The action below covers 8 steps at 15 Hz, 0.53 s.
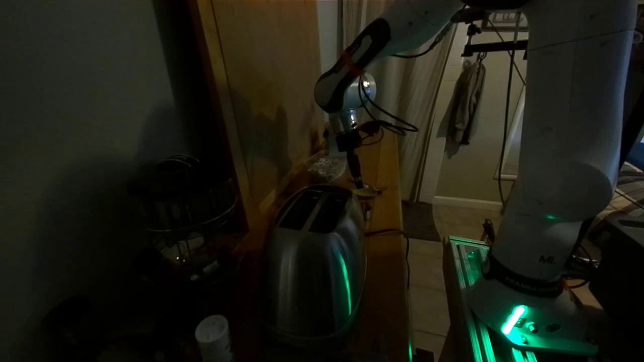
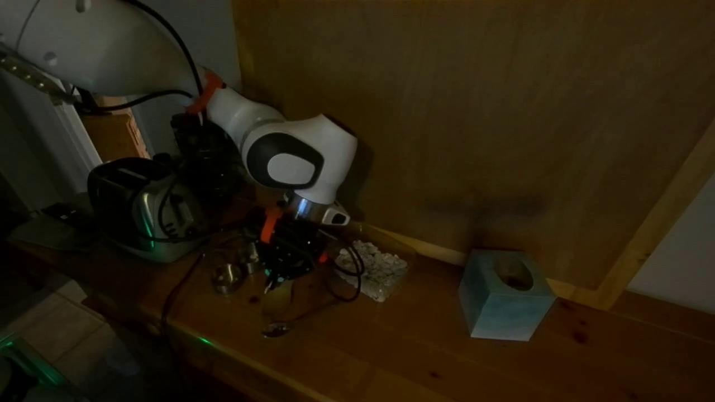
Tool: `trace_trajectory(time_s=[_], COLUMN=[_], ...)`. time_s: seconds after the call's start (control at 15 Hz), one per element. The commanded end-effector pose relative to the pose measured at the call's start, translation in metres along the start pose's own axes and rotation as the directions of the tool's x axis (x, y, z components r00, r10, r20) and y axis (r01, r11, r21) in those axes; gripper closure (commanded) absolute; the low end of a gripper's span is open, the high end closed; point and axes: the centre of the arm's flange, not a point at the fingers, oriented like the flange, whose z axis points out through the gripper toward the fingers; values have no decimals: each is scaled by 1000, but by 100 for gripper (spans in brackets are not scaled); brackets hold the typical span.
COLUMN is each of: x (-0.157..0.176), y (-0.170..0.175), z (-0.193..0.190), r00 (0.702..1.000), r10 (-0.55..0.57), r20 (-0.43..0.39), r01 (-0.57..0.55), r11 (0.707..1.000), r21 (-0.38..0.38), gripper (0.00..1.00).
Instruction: Place one white object from the clear bowl on the wooden spoon., use the spoon to place the object in the large measuring cup.
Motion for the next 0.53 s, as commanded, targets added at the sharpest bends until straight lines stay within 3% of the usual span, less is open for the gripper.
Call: trace_trajectory(time_s=[0.0, 0.47], x=[-9, -11], y=[-8, 3], z=[3, 4], r00=[1000, 999], r10=[-28, -43], r20=[7, 3], r01=[29, 43], r11=[999, 995], r21=[-33, -93], gripper=[98, 98])
